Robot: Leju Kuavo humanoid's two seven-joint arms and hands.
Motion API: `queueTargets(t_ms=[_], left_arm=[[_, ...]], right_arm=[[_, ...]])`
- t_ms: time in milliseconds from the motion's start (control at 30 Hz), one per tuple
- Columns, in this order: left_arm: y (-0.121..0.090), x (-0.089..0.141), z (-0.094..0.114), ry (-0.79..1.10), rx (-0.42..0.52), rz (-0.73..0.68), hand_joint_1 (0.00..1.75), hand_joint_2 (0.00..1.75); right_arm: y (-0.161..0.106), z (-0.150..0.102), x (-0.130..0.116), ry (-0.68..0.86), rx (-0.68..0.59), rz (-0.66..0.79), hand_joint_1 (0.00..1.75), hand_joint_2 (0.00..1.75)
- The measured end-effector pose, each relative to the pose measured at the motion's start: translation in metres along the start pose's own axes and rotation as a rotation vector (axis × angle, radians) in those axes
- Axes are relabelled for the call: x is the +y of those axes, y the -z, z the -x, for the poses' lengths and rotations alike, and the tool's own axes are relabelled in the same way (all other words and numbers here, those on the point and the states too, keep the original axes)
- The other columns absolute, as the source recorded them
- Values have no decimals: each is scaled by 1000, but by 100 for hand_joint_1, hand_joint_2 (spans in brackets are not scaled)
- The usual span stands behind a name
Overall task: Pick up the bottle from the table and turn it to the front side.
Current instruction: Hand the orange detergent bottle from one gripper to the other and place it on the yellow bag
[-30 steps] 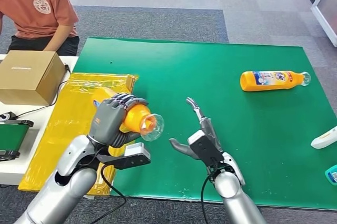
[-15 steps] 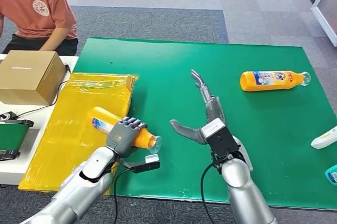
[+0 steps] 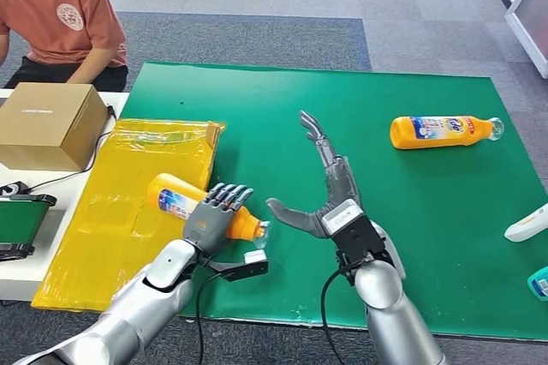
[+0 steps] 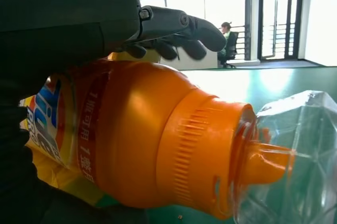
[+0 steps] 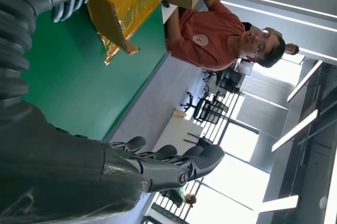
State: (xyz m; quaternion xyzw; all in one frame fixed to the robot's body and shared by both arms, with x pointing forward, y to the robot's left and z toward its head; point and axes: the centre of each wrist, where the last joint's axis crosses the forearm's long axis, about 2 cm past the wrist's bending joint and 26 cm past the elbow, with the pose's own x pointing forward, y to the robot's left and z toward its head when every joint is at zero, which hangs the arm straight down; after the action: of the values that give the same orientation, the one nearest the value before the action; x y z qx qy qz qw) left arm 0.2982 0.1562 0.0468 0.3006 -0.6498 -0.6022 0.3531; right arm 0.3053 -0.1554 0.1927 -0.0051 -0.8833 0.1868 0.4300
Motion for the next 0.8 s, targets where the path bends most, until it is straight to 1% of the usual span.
queueTargets(t_ms=[233,333,433,567,633,700,800], left_arm=[[-11,-7,2,-71,32,-79,0,175],[-22,-14,1,-132,67,-142,0,175],[-36,-18,-5,-201,83,-229,0,175],[-46,-11,-14,-263,61,-374,0,0],[-47,0,-14,-287,59,-490,0,0],[-50,13,-11,-294,96,-602,0,0],[-58,34,1,-275,167,-732,0,0]], right_arm=[[-6,11,4,7,60,-9,0,175],[-14,21,8,7,112,-35,0,175],[-27,33,13,10,171,-59,0,175],[-47,43,21,13,239,-79,0,175],[-56,48,25,19,275,-93,0,175],[-65,52,30,29,309,-104,0,175],[-75,56,36,41,344,-120,0,175]])
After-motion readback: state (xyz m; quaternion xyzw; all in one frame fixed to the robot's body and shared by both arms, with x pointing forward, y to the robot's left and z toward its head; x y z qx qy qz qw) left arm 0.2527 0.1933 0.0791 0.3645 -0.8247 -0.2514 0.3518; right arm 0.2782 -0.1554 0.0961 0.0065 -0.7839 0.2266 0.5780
